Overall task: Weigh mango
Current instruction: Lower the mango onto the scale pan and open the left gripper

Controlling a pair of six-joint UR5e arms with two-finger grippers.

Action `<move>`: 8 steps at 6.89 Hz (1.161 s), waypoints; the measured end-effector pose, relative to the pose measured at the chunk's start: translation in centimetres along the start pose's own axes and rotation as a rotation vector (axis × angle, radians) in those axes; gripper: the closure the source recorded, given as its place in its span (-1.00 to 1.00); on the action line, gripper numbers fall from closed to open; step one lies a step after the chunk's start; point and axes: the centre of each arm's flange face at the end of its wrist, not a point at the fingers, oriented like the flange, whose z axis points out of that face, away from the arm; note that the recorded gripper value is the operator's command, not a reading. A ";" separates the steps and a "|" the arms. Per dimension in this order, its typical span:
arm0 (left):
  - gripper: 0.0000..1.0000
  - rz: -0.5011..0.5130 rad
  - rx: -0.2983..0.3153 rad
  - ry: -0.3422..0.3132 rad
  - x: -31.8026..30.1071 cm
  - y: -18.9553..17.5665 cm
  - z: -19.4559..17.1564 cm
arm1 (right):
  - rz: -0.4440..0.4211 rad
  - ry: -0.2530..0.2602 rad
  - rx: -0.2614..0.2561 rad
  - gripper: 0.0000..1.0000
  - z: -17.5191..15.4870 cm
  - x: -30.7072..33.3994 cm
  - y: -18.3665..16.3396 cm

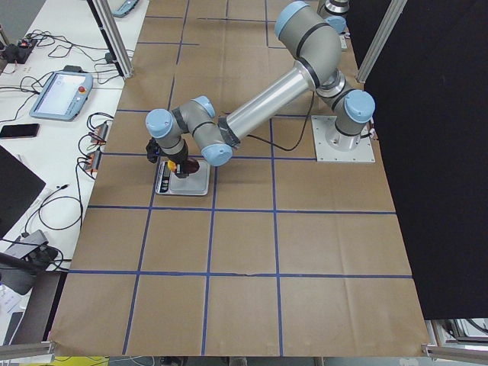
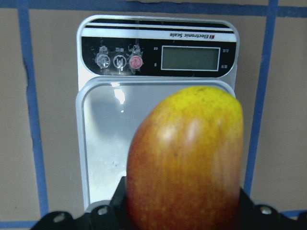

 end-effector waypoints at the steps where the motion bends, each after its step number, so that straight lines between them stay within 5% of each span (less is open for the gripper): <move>1: -0.78 -0.003 -0.005 0.001 -0.1 0.0 0.8 | 0.000 0.000 0.000 -1.00 0.0 0.0 0.0; 2: -0.98 -0.005 -0.001 -0.002 -0.2 -0.3 1.7 | 0.000 0.000 0.000 -1.00 0.0 0.0 0.0; 4: -0.99 -0.002 0.038 -0.034 -0.5 -0.9 0.9 | 0.000 0.000 0.000 -1.00 0.0 0.0 0.0; 8: -0.99 -0.075 0.116 -0.108 3.7 4.7 -10.9 | 0.000 0.000 0.000 -1.00 0.0 0.0 0.0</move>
